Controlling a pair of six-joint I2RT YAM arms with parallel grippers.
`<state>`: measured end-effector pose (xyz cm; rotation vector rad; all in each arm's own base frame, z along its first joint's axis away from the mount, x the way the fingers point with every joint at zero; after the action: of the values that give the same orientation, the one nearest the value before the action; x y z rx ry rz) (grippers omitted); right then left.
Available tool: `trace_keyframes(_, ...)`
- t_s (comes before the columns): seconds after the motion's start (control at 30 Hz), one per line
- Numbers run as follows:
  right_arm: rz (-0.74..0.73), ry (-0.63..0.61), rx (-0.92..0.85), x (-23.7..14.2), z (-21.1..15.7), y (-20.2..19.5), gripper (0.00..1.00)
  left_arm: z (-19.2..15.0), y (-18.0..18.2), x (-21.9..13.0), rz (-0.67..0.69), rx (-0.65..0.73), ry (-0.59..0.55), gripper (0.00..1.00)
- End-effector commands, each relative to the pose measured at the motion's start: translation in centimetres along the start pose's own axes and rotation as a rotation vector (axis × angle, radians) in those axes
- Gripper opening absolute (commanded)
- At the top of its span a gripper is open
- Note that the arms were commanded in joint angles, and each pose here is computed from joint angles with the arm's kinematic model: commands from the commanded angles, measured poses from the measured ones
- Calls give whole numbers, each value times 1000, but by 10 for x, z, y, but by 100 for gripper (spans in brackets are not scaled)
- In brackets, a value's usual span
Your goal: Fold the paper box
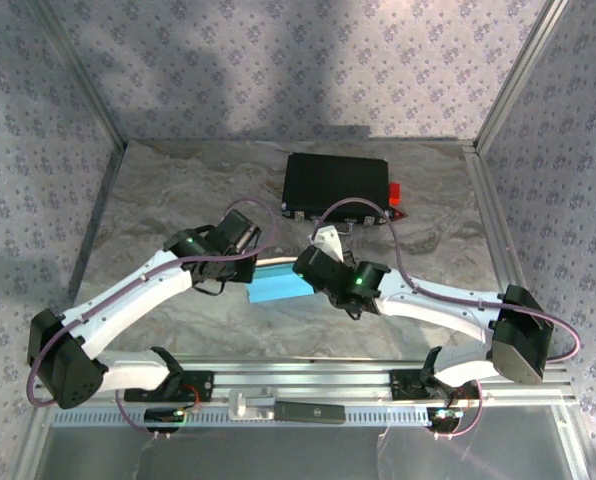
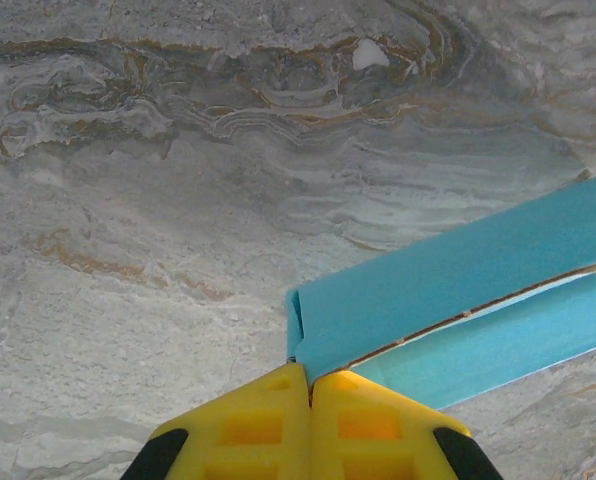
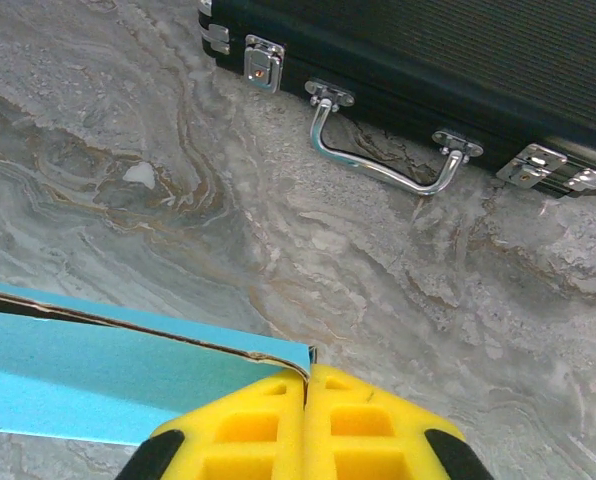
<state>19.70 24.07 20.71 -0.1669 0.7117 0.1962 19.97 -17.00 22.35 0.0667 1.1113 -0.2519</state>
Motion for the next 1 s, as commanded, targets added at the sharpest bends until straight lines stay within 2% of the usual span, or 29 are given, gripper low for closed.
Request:
trace_keyframes(0.0,39,-26,33,-4,2,10,0,8,-13,-2,-111,-51,-59,0)
trace_keyframes(0.43,36,-55,34,-5,-4,8,0,-2,-11,3,-131,-37,-135,0)
trace_keyframes(0.83,40,-67,22,-4,-7,7,0,-11,-12,8,-71,47,-127,0)
trace_keyframes(0.97,42,-72,18,-2,-11,6,0,-13,-14,11,-77,50,-177,0)
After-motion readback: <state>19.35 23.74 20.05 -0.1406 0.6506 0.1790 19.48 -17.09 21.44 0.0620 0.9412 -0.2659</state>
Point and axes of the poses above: each hand's point on the last joint's axis, 136 mm out from that joint toward the fingers, its own x axis out along the fingers, its own y axis along the line the jaws close on, z = x × y, the point moved 7 cm from there along -x, back along the fingers, and after that the axes turned 2 degrees about x, right-handed, at the moved point
